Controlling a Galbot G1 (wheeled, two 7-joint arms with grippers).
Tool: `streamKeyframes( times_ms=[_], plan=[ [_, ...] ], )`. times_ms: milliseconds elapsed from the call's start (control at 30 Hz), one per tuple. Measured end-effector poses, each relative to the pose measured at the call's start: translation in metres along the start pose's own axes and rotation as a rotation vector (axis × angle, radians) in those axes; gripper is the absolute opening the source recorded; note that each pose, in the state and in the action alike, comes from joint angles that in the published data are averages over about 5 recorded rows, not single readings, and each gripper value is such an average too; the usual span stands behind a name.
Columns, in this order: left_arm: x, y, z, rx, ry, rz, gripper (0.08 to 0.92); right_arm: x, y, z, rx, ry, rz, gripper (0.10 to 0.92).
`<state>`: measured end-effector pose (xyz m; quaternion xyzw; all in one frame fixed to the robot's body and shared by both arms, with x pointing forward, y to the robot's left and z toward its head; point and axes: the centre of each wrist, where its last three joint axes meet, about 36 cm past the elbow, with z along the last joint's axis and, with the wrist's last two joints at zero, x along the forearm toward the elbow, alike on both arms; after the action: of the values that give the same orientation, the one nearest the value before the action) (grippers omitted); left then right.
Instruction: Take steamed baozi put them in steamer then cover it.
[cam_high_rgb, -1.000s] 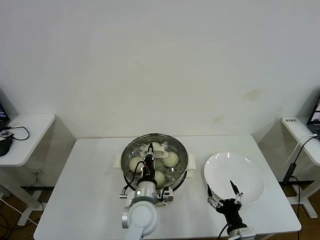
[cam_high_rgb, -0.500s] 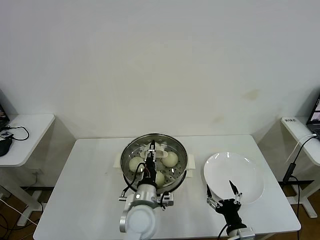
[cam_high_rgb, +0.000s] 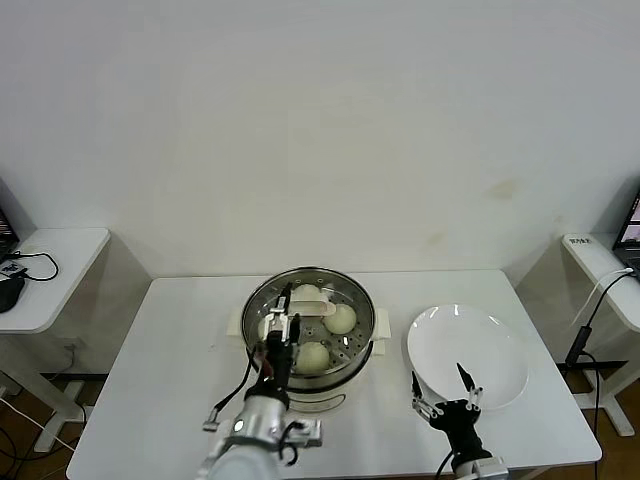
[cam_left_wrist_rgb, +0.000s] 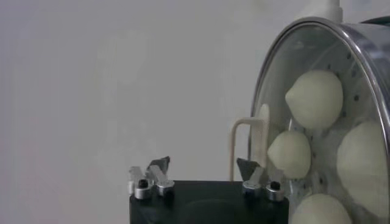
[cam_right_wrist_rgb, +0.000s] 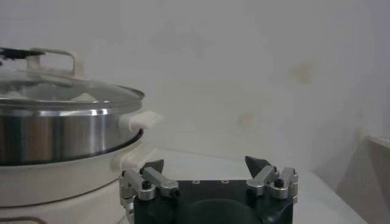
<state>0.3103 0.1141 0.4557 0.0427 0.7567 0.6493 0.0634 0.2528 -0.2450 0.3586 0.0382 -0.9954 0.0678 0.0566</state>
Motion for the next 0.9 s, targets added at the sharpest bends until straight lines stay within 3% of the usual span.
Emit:
streamKeyframes(
  times_ms=[233, 367, 567, 733, 900],
  plan=[
    [0.031, 0.002, 0.035, 0.246, -0.081, -0.019, 0.823, 0.004, 0.001, -0.001, -0.006, 0.008, -0.019, 0.823],
    [0.046, 0.001, 0.062, 0.455, -0.091, -0.048, 0.823, 0.010, 0.001, -0.002, -0.004, 0.012, -0.042, 0.823],
    [0.072, -0.003, 0.090, 0.801, -0.022, -0.081, 0.823, 0.022, -0.007, -0.004, 0.005, 0.019, -0.075, 0.823],
    [0.093, -0.010, 0.102, 1.049, 0.069, -0.103, 0.823, 0.034, -0.018, -0.006, 0.006, 0.023, -0.095, 0.823],
    [0.112, -0.019, 0.114, 1.192, 0.164, -0.130, 0.823, 0.045, -0.029, -0.004, 0.011, 0.035, -0.115, 0.823]
  ],
)
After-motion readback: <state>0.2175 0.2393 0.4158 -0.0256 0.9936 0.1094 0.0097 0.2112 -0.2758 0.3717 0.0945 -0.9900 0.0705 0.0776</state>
